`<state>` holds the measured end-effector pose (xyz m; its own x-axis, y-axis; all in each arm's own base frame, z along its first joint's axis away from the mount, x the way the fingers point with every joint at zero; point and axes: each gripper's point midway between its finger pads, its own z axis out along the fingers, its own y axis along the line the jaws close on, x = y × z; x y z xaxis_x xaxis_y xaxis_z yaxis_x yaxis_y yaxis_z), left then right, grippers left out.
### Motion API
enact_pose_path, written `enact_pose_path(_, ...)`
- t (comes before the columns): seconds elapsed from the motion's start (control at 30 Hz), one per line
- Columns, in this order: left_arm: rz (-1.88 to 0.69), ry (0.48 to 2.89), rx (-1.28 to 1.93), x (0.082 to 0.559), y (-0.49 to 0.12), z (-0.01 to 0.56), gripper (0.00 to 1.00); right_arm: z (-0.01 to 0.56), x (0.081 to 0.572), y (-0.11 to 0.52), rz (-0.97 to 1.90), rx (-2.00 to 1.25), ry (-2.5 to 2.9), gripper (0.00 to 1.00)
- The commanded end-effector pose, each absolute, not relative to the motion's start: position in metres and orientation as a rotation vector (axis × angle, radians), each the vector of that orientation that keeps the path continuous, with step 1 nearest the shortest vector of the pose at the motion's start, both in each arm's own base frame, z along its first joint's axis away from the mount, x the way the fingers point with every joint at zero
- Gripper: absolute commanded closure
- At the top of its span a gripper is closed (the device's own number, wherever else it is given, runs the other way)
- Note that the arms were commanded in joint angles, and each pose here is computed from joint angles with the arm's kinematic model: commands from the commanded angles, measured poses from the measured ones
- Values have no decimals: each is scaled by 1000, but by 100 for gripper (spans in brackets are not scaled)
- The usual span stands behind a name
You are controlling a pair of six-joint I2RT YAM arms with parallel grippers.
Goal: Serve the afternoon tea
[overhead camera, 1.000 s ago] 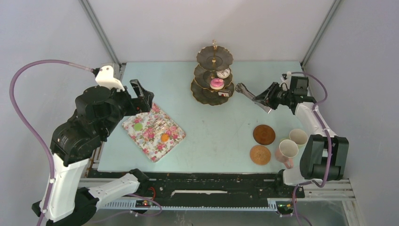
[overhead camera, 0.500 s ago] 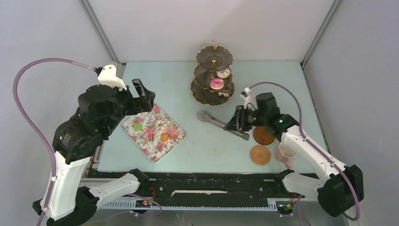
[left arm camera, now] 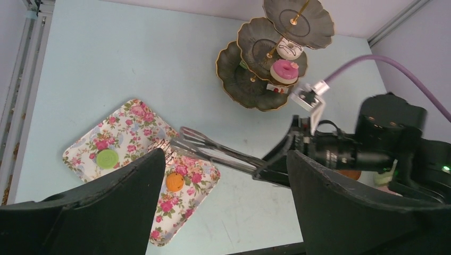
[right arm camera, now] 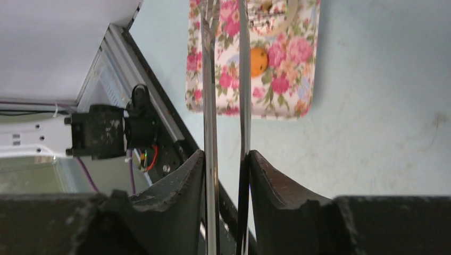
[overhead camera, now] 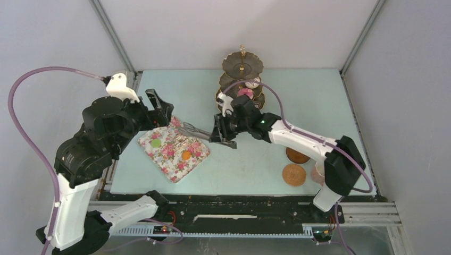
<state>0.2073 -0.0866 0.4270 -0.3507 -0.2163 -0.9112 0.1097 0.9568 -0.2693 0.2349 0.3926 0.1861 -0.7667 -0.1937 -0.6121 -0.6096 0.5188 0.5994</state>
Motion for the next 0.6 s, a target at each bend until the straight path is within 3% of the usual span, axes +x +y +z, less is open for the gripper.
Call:
enact_pose_path(0.0, -360, 1868, -108, 200, -81, 438, 9, 202, 258, 423, 1129, -719, 2192, 62)
enact_pose_path(0.57, -338, 1869, -100, 203, -80, 437, 8, 170, 269, 444, 883, -976, 2191, 54)
